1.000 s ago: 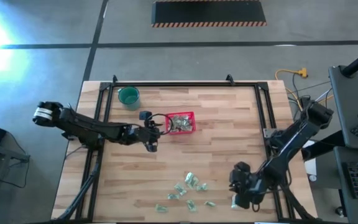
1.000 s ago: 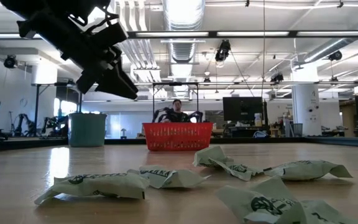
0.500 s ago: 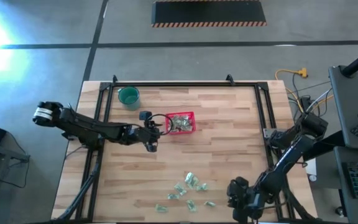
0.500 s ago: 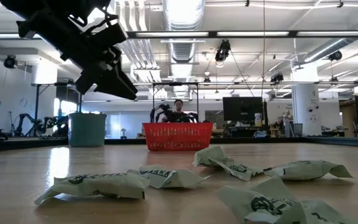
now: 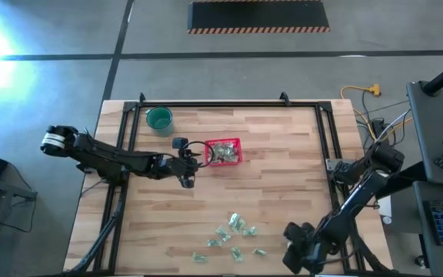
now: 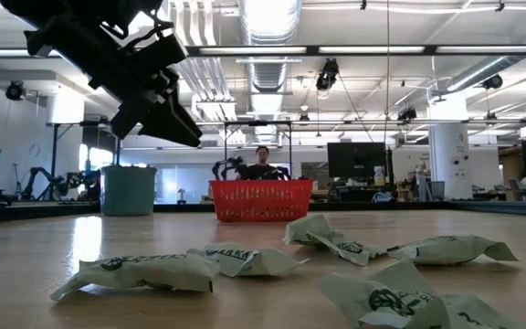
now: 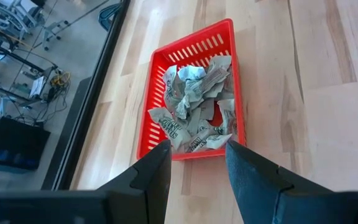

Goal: Pick and place items into bin
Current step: Put the stevia packet into the red bin

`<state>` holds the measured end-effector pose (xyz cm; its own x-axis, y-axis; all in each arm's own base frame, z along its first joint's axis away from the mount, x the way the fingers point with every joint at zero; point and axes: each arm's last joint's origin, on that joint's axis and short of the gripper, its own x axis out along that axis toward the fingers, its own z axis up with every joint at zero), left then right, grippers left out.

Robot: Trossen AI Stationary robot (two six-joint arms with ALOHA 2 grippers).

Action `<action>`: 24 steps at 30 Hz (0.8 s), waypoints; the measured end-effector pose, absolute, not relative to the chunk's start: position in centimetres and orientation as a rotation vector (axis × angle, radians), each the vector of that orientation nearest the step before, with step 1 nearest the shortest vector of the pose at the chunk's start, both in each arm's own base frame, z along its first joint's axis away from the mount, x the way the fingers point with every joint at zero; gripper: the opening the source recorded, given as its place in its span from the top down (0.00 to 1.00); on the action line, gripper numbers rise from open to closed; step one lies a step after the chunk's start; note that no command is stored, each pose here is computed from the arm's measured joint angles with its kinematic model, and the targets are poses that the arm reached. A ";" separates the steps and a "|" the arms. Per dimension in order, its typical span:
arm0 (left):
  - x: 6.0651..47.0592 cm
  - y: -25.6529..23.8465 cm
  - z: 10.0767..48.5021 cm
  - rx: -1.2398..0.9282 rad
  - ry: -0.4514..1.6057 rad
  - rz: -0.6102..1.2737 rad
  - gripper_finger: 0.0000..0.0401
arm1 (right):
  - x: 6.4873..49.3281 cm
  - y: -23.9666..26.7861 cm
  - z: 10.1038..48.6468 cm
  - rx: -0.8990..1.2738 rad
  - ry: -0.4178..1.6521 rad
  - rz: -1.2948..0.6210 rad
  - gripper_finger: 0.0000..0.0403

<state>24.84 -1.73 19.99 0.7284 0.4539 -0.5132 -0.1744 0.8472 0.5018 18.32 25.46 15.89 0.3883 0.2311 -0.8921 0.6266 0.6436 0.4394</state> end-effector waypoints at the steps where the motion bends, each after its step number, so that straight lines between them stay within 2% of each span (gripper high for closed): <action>1: 24.8 -1.7 20.0 0.444 0.671 0.359 0.66 | 18.3 25.4 15.6 0.898 1.203 -0.324 0.83; 8: 24.9 -1.7 20.0 0.443 0.671 0.359 0.66 | 18.2 25.6 15.2 0.928 1.246 -0.373 0.83; 16: 24.9 -1.7 20.0 0.441 0.670 0.356 0.66 | 18.0 25.0 15.9 0.833 1.264 -0.473 0.83; 24: 24.9 -1.8 20.0 0.437 0.670 0.351 0.66 | 18.1 24.9 15.1 0.805 1.260 -0.506 0.74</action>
